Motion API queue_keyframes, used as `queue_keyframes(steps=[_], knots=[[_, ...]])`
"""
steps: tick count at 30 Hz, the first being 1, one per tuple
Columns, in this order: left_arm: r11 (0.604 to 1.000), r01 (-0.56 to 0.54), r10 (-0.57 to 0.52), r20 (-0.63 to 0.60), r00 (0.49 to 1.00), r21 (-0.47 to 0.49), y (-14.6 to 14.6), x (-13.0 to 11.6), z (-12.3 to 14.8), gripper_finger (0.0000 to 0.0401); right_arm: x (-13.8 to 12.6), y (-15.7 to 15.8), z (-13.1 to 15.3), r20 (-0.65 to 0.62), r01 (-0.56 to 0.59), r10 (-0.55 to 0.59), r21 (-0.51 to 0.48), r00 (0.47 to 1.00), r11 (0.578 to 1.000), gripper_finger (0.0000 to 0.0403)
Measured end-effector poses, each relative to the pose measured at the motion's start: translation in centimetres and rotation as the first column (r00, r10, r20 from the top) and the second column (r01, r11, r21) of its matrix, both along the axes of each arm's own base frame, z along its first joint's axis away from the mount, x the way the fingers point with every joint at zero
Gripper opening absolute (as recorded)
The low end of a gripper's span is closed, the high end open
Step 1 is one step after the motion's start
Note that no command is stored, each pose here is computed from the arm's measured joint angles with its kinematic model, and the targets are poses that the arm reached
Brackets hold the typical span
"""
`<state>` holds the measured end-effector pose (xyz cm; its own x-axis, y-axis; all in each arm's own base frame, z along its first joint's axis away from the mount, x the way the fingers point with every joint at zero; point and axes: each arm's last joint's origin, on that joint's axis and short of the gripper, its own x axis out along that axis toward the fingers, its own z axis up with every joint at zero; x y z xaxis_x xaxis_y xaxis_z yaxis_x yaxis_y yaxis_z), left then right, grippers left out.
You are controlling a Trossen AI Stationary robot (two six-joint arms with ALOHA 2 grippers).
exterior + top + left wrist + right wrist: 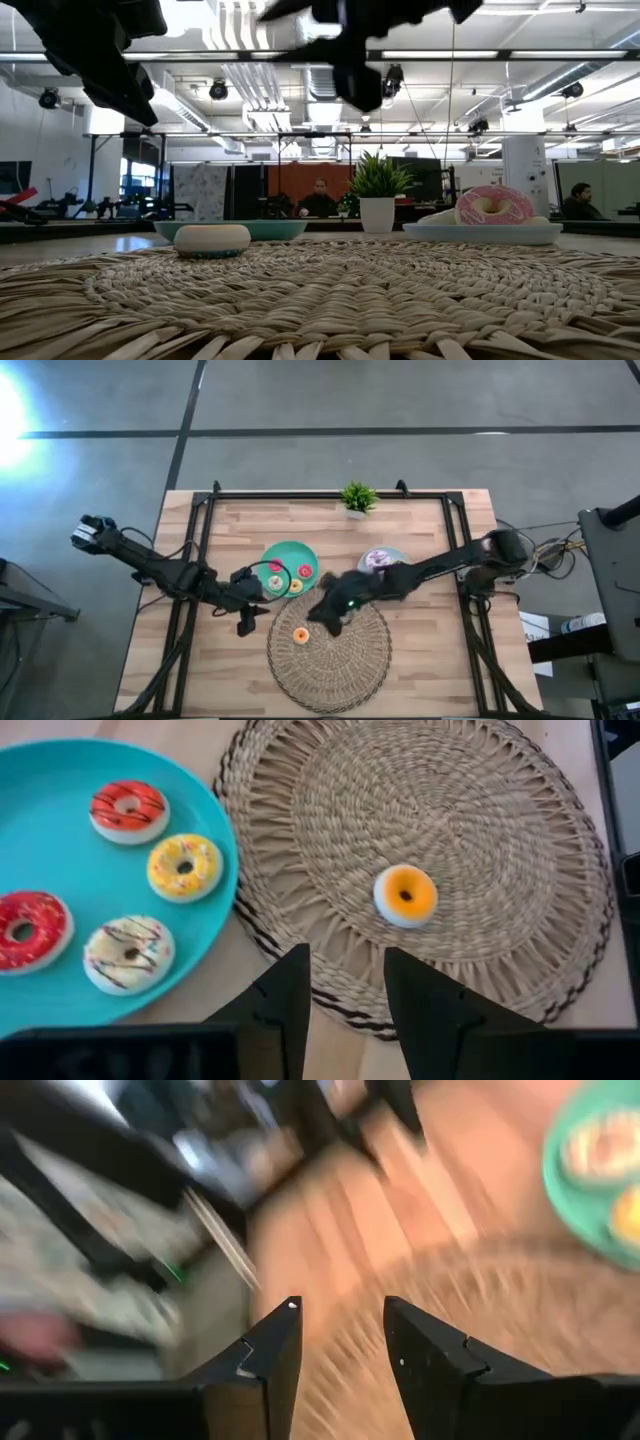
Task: Pick & Place donuts
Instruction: Put the small blue doughnut on the green plate
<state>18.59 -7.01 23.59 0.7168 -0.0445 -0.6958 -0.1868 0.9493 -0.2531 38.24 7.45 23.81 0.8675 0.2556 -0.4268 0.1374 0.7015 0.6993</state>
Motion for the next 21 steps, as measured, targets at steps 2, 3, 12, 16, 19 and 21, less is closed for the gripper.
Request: queue_keyframes(steps=[2,3,12,16,19,21], knots=[[1.0,-0.007,0.007,-0.008,1.0,-0.019,-0.2,-0.2,0.0,0.0103,1.1,0.6,-1.1,-0.126,-0.079,0.068,-0.085,0.99,0.993,0.0135],[1.0,-0.011,0.01,-0.018,1.0,-0.029,-0.4,-0.3,-0.1,0.0103,1.5,1.0,-1.6,-0.181,-0.128,0.102,-0.139,0.978,0.982,0.0135],[0.995,-0.079,0.075,-0.069,0.995,-0.063,-2.2,-1.9,-0.5,0.0103,4.6,5.4,-4.9,-0.442,-0.562,0.36,-0.518,0.821,0.645,0.0134],[0.99,-0.127,0.124,-0.04,0.991,-0.067,-2.8,-2.3,-0.5,0.0103,6.4,6.6,-5.5,-0.45,-0.617,0.422,-0.565,0.787,0.548,0.0134],[0.986,-0.148,0.147,-0.023,0.989,-0.075,-3.2,-2.6,-0.4,0.0103,7.6,6.9,-5.9,-0.466,-0.637,0.435,-0.573,0.77,0.515,0.0134],[0.985,-0.159,0.158,-0.012,0.987,-0.074,-3.4,-2.8,-0.4,0.0103,8.1,7.0,-6.3,-0.49,-0.659,0.441,-0.573,0.752,0.487,0.0134]])
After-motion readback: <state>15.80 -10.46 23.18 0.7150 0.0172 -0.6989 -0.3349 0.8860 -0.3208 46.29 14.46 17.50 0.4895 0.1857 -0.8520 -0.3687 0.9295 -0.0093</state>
